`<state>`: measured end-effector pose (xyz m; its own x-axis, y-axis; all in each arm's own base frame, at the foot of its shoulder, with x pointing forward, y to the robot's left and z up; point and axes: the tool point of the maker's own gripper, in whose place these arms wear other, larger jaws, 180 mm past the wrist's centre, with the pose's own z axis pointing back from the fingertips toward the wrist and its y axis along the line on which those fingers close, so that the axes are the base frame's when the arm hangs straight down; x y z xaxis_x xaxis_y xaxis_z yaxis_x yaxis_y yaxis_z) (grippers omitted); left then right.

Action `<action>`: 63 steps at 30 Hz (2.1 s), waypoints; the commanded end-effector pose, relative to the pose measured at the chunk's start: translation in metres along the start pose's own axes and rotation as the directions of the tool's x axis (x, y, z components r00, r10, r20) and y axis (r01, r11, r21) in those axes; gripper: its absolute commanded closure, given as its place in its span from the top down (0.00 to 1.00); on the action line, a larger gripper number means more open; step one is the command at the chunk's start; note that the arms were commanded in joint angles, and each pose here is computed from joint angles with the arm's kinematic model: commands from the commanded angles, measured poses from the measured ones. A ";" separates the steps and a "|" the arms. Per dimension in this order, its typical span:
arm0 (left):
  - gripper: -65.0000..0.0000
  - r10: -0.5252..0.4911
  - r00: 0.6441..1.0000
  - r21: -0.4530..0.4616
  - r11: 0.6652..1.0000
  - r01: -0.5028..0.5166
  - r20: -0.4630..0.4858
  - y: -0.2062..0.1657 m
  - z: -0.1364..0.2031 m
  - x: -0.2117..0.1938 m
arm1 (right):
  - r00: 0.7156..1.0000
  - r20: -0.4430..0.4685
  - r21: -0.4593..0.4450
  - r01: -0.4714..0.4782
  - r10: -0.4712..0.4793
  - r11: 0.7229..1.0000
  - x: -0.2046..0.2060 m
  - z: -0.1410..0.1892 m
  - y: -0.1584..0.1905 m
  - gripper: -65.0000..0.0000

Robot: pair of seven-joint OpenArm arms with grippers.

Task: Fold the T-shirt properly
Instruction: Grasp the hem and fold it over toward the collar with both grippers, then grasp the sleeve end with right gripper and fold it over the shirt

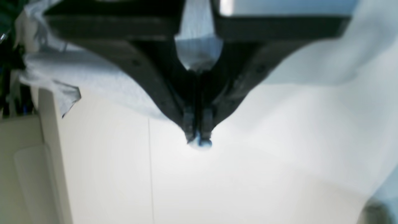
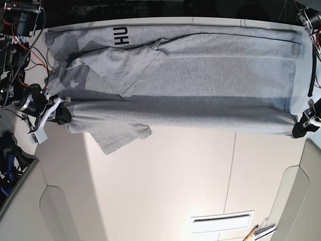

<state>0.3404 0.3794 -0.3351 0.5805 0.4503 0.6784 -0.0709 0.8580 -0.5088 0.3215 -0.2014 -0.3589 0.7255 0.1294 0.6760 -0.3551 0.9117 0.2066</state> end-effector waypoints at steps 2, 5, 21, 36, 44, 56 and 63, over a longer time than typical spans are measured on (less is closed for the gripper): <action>0.00 -0.048 0.997 -0.002 0.999 0.049 0.064 -0.003 0.021 0.021 | 0.997 0.048 -0.025 -0.060 0.061 0.998 0.016 0.019 0.002 0.00; 0.00 -0.063 0.998 0.012 0.998 0.063 0.032 0.002 0.040 0.003 | 0.994 0.023 -0.038 -0.102 0.103 0.994 0.004 0.034 0.012 0.00; 0.00 -0.026 0.989 0.111 0.993 0.043 -0.147 0.035 0.084 -0.068 | 0.980 -0.182 -0.071 -0.096 0.081 0.993 -0.078 0.049 0.018 0.00; 0.41 -0.110 0.986 0.024 0.993 0.114 -0.124 0.003 0.085 -0.042 | 0.979 0.106 -0.111 -0.164 0.175 0.980 0.019 0.051 0.023 0.41; 0.41 -0.129 0.986 0.022 0.991 0.132 -0.104 -0.001 0.085 -0.036 | 0.994 0.109 0.012 -0.010 0.009 1.000 0.030 -0.015 0.024 0.41; 0.41 -0.129 0.986 0.023 0.991 0.132 -0.105 0.000 0.085 -0.036 | 0.992 -0.115 0.183 0.078 -0.057 0.980 0.000 -0.095 0.067 0.06; 0.41 -0.134 0.985 0.031 0.990 0.138 -0.113 0.001 0.085 -0.038 | 0.996 -0.092 0.230 0.033 -0.012 0.973 0.013 -0.082 0.089 0.00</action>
<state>0.2408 0.3777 -0.3340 0.7025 0.3220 0.6346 -0.0407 0.9085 -0.4158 0.3349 -0.0887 -0.4065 0.8137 0.1663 0.5570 -0.4334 0.8122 0.3906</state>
